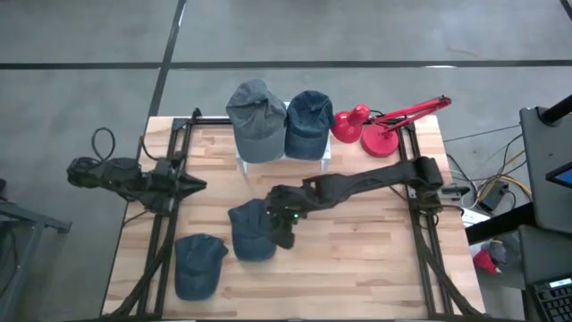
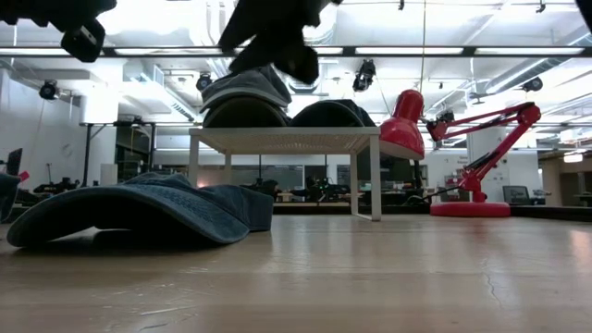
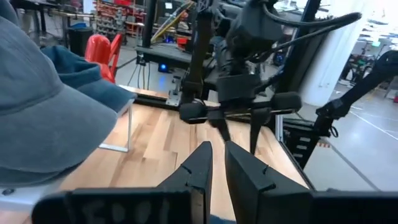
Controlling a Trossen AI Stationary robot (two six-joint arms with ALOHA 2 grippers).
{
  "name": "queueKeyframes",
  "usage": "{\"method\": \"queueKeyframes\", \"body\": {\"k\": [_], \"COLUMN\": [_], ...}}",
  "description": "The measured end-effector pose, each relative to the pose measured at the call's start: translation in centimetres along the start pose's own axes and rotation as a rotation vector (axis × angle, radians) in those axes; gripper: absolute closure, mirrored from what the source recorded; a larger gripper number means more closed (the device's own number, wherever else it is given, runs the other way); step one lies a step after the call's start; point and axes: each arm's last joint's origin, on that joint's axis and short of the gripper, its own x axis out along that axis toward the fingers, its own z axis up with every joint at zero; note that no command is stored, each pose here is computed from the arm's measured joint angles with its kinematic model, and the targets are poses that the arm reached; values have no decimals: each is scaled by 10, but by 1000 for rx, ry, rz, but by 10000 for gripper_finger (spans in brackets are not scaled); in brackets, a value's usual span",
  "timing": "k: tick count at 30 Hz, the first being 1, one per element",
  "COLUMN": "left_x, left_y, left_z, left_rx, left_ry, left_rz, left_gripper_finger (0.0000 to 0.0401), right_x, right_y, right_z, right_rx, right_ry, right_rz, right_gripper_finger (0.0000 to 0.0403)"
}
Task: Pick & Place hat
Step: Stack the top blue cap on the blue cap on the shelf
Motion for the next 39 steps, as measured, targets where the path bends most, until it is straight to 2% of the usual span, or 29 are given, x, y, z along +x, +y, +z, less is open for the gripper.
{"method": "queueKeyframes", "body": {"k": [8,13,20,27,33,39], "left_x": [-12,-14,-14,-15,-15,-15], "left_y": [3,4,4,4,4,4], "left_z": [0,-1,-2,-3,-3,-3], "left_rx": [28,52,59,67,82,86], "left_ry": [-43,-51,-34,-26,-26,-26], "left_rz": [-23,-26,-25,-23,-23,-22], "left_gripper_finger": [356,356,356,356,356,356], "right_x": [38,58,82,92,95,104], "right_y": [-21,-35,-50,-59,-61,-60], "right_z": [12,19,21,13,11,18], "right_rx": [158,234,307,356,356,337], "right_ry": [119,203,297,391,390,285], "right_rz": [-65,-134,-210,-283,-286,-221], "right_gripper_finger": [193,168,170,177,177,174]}}
